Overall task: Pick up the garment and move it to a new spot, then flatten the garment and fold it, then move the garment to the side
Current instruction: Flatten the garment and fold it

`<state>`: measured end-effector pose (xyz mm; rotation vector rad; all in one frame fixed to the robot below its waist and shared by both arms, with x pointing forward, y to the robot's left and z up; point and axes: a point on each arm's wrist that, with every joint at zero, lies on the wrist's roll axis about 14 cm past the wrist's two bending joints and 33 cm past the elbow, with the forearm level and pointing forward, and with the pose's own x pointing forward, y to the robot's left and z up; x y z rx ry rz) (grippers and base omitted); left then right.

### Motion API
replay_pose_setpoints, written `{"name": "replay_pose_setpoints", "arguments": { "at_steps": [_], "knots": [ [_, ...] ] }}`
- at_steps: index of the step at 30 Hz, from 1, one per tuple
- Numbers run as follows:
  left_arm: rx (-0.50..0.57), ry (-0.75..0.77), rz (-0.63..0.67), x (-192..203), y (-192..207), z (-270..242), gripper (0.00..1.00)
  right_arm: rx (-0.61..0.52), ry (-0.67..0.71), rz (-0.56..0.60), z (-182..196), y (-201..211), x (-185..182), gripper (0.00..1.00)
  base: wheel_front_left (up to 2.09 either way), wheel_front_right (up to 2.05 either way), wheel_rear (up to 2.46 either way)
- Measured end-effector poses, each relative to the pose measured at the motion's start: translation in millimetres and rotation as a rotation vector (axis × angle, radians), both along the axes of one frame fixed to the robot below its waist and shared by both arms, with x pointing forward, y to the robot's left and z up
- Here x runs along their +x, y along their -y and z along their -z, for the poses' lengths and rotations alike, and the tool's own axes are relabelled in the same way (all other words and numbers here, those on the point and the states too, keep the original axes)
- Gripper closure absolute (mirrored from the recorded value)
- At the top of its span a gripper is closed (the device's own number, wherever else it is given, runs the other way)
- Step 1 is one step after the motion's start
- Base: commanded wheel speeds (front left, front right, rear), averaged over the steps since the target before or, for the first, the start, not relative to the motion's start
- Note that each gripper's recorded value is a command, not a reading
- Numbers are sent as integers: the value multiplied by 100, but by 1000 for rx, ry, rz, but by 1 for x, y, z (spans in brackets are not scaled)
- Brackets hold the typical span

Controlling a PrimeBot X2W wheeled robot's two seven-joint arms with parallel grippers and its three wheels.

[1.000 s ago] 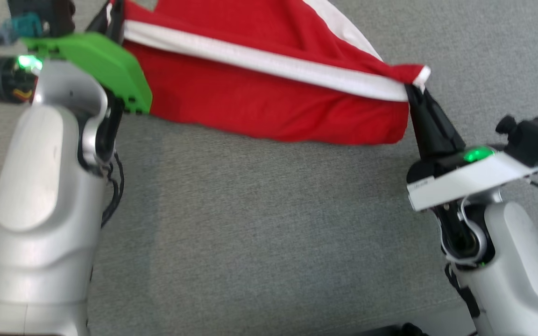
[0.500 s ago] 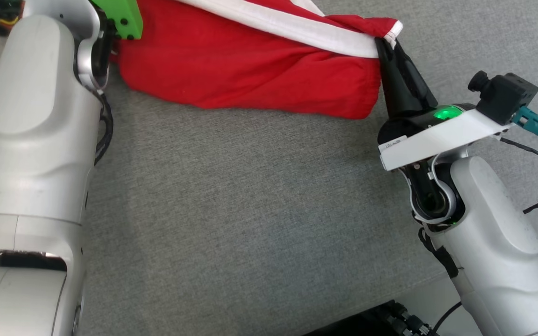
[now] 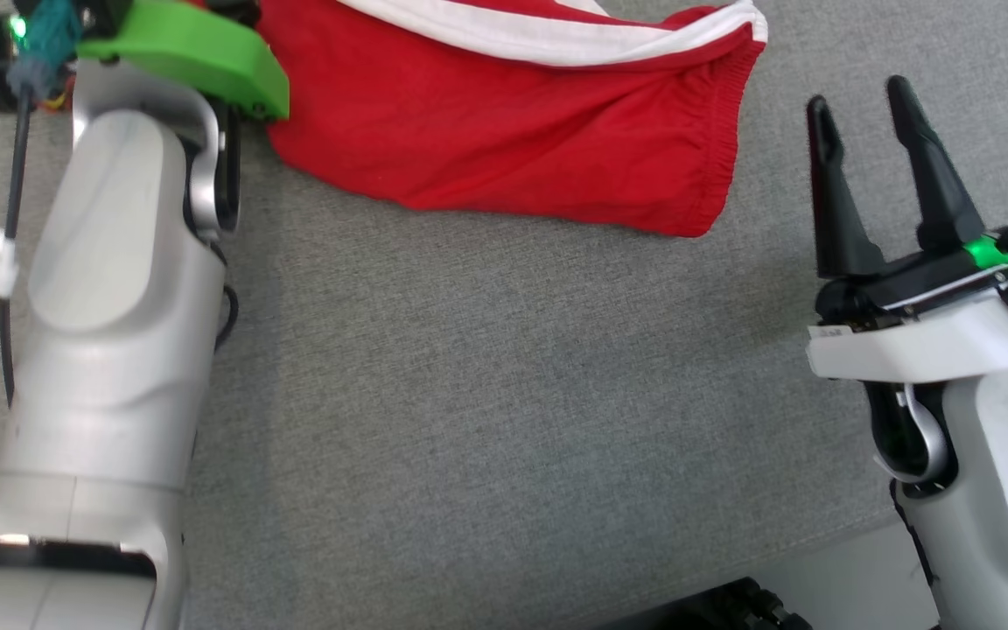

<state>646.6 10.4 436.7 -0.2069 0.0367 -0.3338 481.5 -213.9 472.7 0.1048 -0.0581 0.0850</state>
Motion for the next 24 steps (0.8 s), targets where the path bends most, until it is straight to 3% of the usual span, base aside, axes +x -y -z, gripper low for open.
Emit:
{"name": "replay_pose_setpoints", "arguments": {
  "at_steps": [8,15,24],
  "knots": [
    [13,92,-146,-54,-57,-23,0,-42,41,35,-18,5,-21,0,0,0,0],
    [40,75,-254,-111,-98,-26,0,-28,46,32,-25,-1,-39,0,0,0,0],
    [50,71,-296,-143,-115,-41,0,-9,68,21,-37,-8,-52,0,0,0,0]
  ]
}}
